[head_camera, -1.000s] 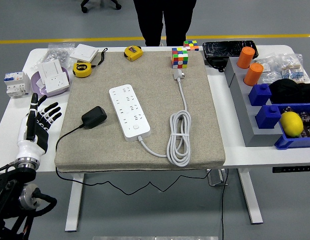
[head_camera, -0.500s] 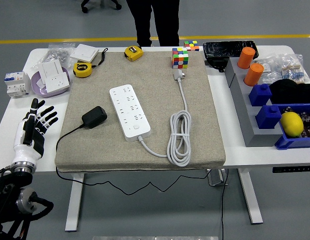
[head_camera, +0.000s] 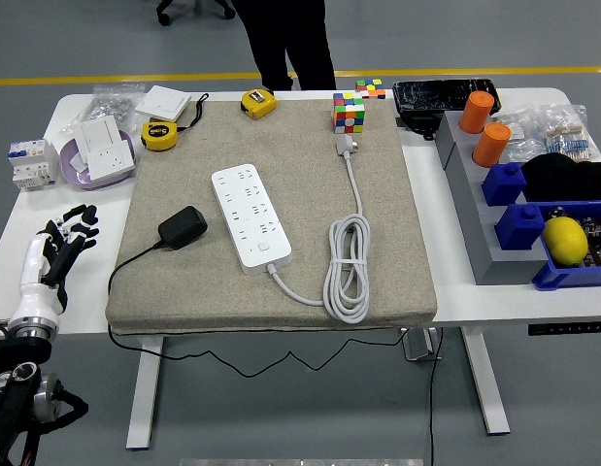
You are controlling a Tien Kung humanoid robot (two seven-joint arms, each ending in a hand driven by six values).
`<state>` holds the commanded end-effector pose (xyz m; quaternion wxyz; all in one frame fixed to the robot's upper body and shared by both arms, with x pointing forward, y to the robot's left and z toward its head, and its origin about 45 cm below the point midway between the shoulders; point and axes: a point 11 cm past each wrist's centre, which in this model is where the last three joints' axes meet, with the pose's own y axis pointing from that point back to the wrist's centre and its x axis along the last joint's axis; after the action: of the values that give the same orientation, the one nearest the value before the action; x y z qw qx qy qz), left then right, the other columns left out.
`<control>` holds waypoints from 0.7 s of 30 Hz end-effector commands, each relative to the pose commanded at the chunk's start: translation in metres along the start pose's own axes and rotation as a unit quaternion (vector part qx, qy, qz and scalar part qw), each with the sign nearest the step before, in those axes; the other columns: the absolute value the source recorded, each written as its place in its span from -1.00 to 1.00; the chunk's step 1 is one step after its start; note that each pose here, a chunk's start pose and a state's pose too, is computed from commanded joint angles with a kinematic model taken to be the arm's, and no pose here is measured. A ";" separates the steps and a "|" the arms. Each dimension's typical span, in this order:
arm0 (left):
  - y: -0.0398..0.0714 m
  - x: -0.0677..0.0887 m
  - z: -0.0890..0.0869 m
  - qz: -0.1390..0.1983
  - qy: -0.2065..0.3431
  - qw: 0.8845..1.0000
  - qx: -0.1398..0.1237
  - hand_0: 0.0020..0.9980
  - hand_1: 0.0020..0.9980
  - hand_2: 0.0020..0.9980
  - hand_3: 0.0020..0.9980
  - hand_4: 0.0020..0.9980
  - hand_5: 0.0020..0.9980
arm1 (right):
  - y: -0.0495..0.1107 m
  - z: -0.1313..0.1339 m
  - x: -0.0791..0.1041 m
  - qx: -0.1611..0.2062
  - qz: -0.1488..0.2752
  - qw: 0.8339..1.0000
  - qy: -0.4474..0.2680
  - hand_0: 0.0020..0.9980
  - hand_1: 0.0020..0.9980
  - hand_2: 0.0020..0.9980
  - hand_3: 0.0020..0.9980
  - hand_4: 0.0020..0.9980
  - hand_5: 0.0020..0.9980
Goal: Pick up the plug,place it near the board,insert it into the board,press the button
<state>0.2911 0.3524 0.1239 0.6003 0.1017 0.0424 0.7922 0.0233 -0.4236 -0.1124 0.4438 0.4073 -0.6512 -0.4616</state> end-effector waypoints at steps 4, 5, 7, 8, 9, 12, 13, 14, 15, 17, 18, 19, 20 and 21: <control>0.002 0.002 -0.003 0.002 -0.002 1.000 0.004 0.34 0.41 0.45 0.51 0.98 0.32 | 0.000 0.007 -0.001 -0.007 -0.001 1.000 0.002 0.68 0.47 0.43 0.42 1.00 0.44; 0.003 0.003 -0.004 0.003 -0.002 1.000 0.004 0.34 0.41 0.45 0.51 0.98 0.32 | 0.000 0.009 -0.002 -0.009 0.000 1.000 0.003 0.68 0.47 0.43 0.42 1.00 0.44; 0.003 0.005 -0.005 0.006 -0.003 1.000 0.006 0.34 0.41 0.45 0.51 0.98 0.32 | 0.000 0.012 -0.002 -0.012 0.000 1.000 0.004 0.68 0.47 0.43 0.42 1.00 0.44; 0.004 0.005 -0.005 0.007 -0.003 1.000 0.007 0.34 0.41 0.45 0.51 0.98 0.32 | 0.000 0.013 -0.002 -0.013 0.000 1.000 0.004 0.68 0.47 0.43 0.42 1.00 0.44; 0.004 0.007 -0.006 0.008 -0.005 1.000 0.008 0.34 0.41 0.45 0.51 0.98 0.32 | 0.000 0.016 -0.003 -0.015 0.001 1.000 0.005 0.68 0.47 0.43 0.42 1.00 0.44; 0.005 0.009 -0.007 0.009 -0.008 1.000 0.009 0.33 0.41 0.45 0.51 0.97 0.31 | 0.000 0.018 -0.003 -0.017 0.002 1.000 0.008 0.67 0.47 0.43 0.42 1.00 0.43; 0.004 0.009 -0.006 0.010 -0.008 1.000 0.008 0.33 0.41 0.45 0.51 0.97 0.31 | 0.000 0.018 -0.004 -0.017 0.002 1.000 0.009 0.67 0.47 0.43 0.42 1.00 0.43; 0.004 0.010 -0.006 0.011 -0.008 1.000 0.008 0.33 0.41 0.45 0.51 0.97 0.31 | 0.000 0.018 -0.005 -0.016 0.001 1.000 0.009 0.67 0.47 0.43 0.42 1.00 0.43; 0.004 0.010 -0.005 0.011 -0.008 1.000 0.007 0.33 0.41 0.45 0.51 0.97 0.31 | 0.000 0.017 -0.005 -0.016 0.001 1.000 0.008 0.67 0.47 0.43 0.42 1.00 0.43; 0.003 0.009 -0.004 0.010 -0.010 1.000 0.005 0.33 0.42 0.45 0.51 0.96 0.30 | 0.000 0.016 -0.007 -0.015 0.000 1.000 0.005 0.66 0.46 0.43 0.42 1.00 0.44; 0.003 0.009 -0.003 0.010 -0.011 1.000 0.005 0.33 0.42 0.45 0.51 0.96 0.30 | 0.000 0.016 -0.007 -0.014 0.000 1.000 0.004 0.66 0.46 0.43 0.42 1.00 0.44; 0.003 0.009 -0.003 0.009 -0.013 1.000 0.004 0.33 0.42 0.45 0.51 0.96 0.30 | 0.000 0.015 -0.008 -0.014 -0.001 1.000 0.003 0.66 0.46 0.43 0.42 1.00 0.44; 0.002 0.010 -0.002 0.010 -0.013 1.000 0.003 0.33 0.42 0.45 0.51 0.96 0.30 | 0.000 0.014 -0.008 -0.013 -0.001 1.000 0.002 0.66 0.46 0.43 0.42 1.00 0.44; 0.002 0.011 0.000 0.014 -0.012 1.000 0.001 0.33 0.42 0.45 0.51 0.96 0.30 | 0.000 0.011 -0.008 -0.010 0.000 1.000 0.000 0.66 0.46 0.43 0.42 1.00 0.44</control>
<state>0.2867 0.3629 0.1255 0.5896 0.1120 0.0347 0.7991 0.0150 -0.4140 -0.1164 0.4477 0.4030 -0.6465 -0.4682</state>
